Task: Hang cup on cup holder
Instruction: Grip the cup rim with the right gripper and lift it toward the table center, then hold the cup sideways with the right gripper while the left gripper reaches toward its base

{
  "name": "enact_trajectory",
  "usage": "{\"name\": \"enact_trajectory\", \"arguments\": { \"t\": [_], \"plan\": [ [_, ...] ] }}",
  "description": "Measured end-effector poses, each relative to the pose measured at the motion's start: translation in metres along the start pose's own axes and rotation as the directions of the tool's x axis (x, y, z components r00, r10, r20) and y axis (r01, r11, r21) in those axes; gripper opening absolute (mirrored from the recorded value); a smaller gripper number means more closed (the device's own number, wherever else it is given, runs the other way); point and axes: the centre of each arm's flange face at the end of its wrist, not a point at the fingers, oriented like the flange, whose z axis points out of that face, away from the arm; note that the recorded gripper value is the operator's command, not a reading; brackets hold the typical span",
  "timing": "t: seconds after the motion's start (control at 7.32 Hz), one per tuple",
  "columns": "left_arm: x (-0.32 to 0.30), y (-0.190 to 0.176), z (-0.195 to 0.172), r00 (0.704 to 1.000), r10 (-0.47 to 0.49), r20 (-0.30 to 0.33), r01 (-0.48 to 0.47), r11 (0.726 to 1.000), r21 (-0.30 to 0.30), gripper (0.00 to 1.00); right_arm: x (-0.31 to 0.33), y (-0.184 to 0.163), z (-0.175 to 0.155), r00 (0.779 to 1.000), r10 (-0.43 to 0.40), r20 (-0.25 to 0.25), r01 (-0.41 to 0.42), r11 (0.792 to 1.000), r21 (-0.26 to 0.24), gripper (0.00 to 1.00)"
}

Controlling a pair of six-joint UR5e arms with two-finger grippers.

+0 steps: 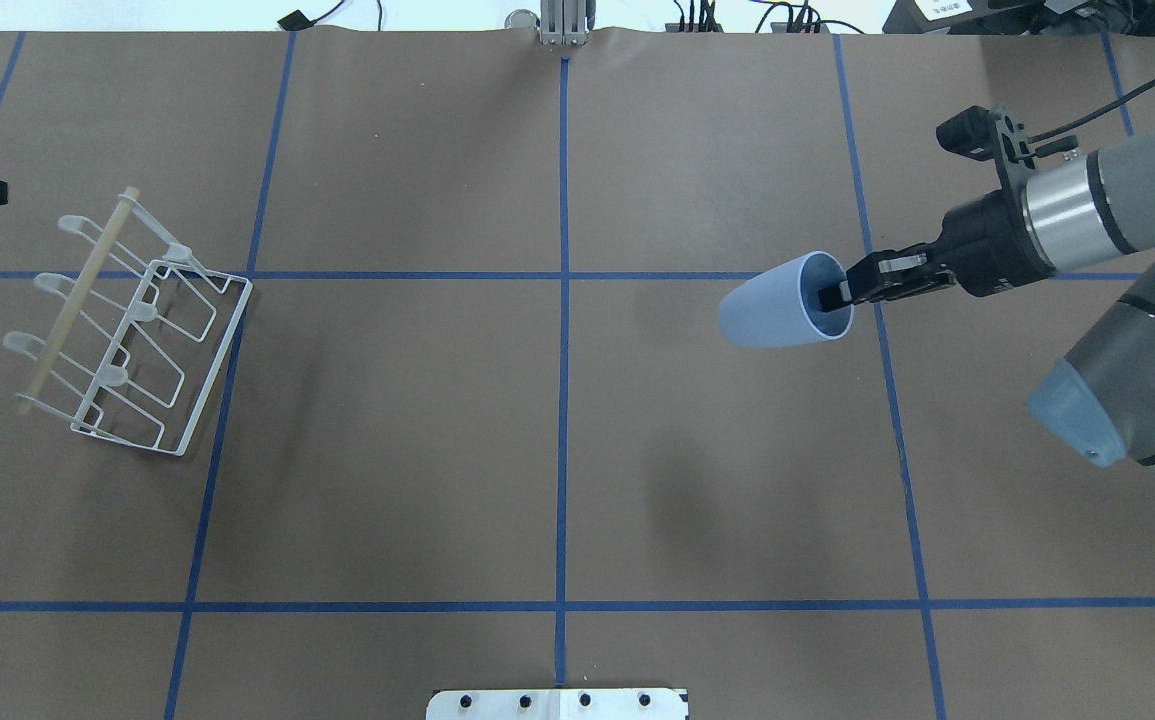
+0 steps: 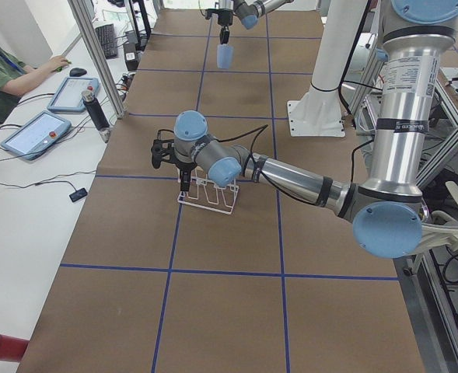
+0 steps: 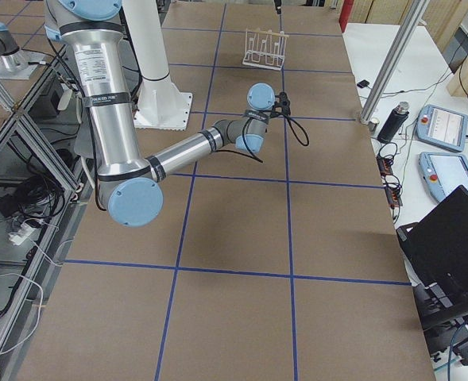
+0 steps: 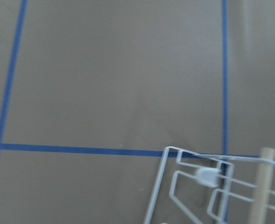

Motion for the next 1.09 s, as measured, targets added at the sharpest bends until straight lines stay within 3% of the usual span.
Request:
{"name": "enact_trajectory", "arguments": {
  "t": [0.27,0.68,0.82,1.09],
  "plan": [
    [0.09,0.007,0.008,0.98,-0.056,-0.192,0.059,0.998,0.014,0.98,-0.043,0.03,0.031,0.981,0.041,0.188,-0.064,0.991,0.118,0.0],
    [0.2,0.02,-0.009,0.889,-0.128,-0.44,0.132,0.991,-0.02,0.98,-0.083,0.08,0.055,0.88,0.055,0.471,-0.167,0.966,0.199,0.0],
    [0.225,0.029,-0.015,0.835,-0.162,-0.525,0.176,0.984,-0.024,0.98,-0.094,0.094,0.06,0.837,0.046,0.545,-0.197,0.955,0.223,0.0],
    [0.265,0.063,-0.005,0.647,-0.296,-0.703,0.316,0.943,-0.106,0.98,-0.114,0.112,0.064,0.754,0.029,0.656,-0.256,0.933,0.253,0.0]
  ]
}}
